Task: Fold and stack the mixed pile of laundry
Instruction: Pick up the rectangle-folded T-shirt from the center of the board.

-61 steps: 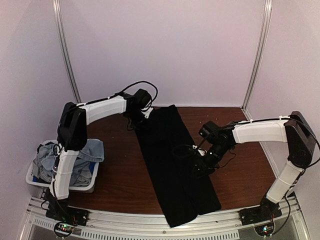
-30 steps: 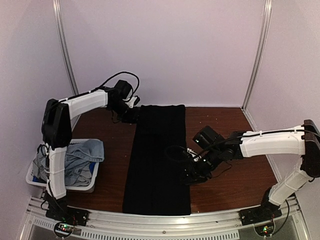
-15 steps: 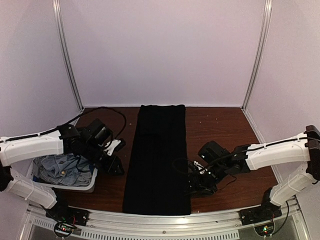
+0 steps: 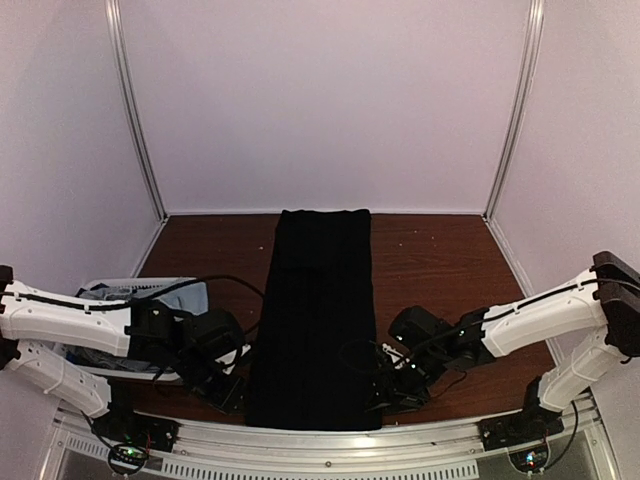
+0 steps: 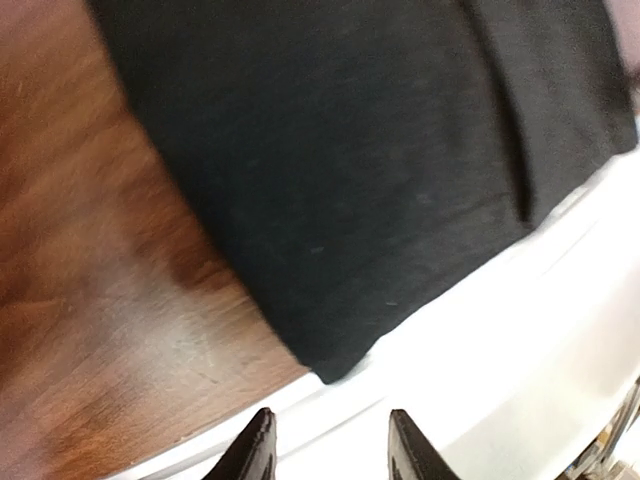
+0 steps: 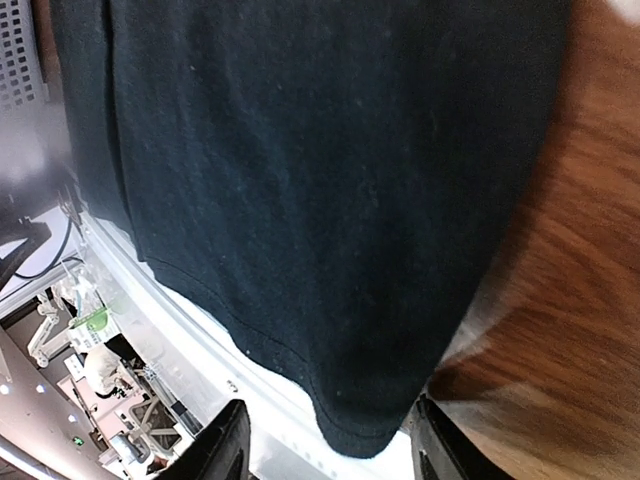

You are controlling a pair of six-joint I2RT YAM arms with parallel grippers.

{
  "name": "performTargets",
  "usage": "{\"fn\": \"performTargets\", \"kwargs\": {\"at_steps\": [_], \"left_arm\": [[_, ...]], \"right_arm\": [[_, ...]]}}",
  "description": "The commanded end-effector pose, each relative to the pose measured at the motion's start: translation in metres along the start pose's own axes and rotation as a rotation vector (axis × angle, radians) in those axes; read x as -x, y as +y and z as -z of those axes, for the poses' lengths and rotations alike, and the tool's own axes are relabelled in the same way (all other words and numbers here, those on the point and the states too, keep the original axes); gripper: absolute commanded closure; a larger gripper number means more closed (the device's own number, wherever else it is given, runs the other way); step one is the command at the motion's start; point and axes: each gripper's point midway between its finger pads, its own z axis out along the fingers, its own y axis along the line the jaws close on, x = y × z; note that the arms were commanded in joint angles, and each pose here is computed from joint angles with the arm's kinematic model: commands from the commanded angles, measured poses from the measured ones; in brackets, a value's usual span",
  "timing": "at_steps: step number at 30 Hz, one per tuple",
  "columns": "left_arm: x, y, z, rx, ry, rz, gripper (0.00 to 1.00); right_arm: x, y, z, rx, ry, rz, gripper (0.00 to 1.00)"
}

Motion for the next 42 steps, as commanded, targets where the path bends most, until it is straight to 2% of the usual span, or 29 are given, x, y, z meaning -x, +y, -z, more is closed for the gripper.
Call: {"fn": "performTargets", "kwargs": {"at_steps": [1, 7, 12, 18, 20, 22, 25, 28, 37, 42], "left_arm": [[0.005, -0.003, -0.006, -0.042, -0.044, 0.078, 0.60], [0.000, -0.004, -0.022, -0.083, -0.023, 0.085, 0.57], [-0.003, 0.000, -0.033, -0.082, -0.012, 0.101, 0.56], [-0.002, 0.001, -0.042, -0.096, -0.017, 0.097, 0.59], [-0.001, 0.000, -0.044, -0.099, -0.020, 0.090, 0.63], [0.001, -0.002, -0.045, -0.112, -0.029, 0.080, 0.73], [0.002, -0.006, -0.043, -0.125, -0.033, 0.069, 0.89], [0.005, -0.010, -0.033, -0.145, -0.057, 0.063, 1.00], [-0.001, -0.021, -0.001, -0.201, -0.064, 0.052, 1.00], [0.019, -0.038, 0.015, -0.217, -0.101, 0.027, 1.00]], "right_arm": [[-0.006, -0.006, -0.014, -0.005, 0.022, -0.007, 0.46], [-0.006, -0.012, -0.020, -0.020, 0.025, -0.014, 0.47], [-0.007, -0.019, -0.024, -0.034, 0.029, -0.031, 0.56], [-0.010, -0.026, -0.026, -0.049, 0.033, -0.043, 0.62], [-0.012, -0.029, -0.027, -0.058, 0.036, -0.043, 0.66], [-0.014, -0.029, -0.027, -0.060, 0.040, -0.039, 0.72], [-0.014, -0.023, -0.025, -0.051, 0.031, -0.023, 0.85], [-0.014, -0.015, -0.020, -0.051, 0.022, 0.002, 1.00], [-0.031, -0.007, 0.009, -0.022, 0.002, -0.011, 1.00], [-0.014, 0.009, 0.023, -0.016, -0.052, 0.037, 1.00]]}}
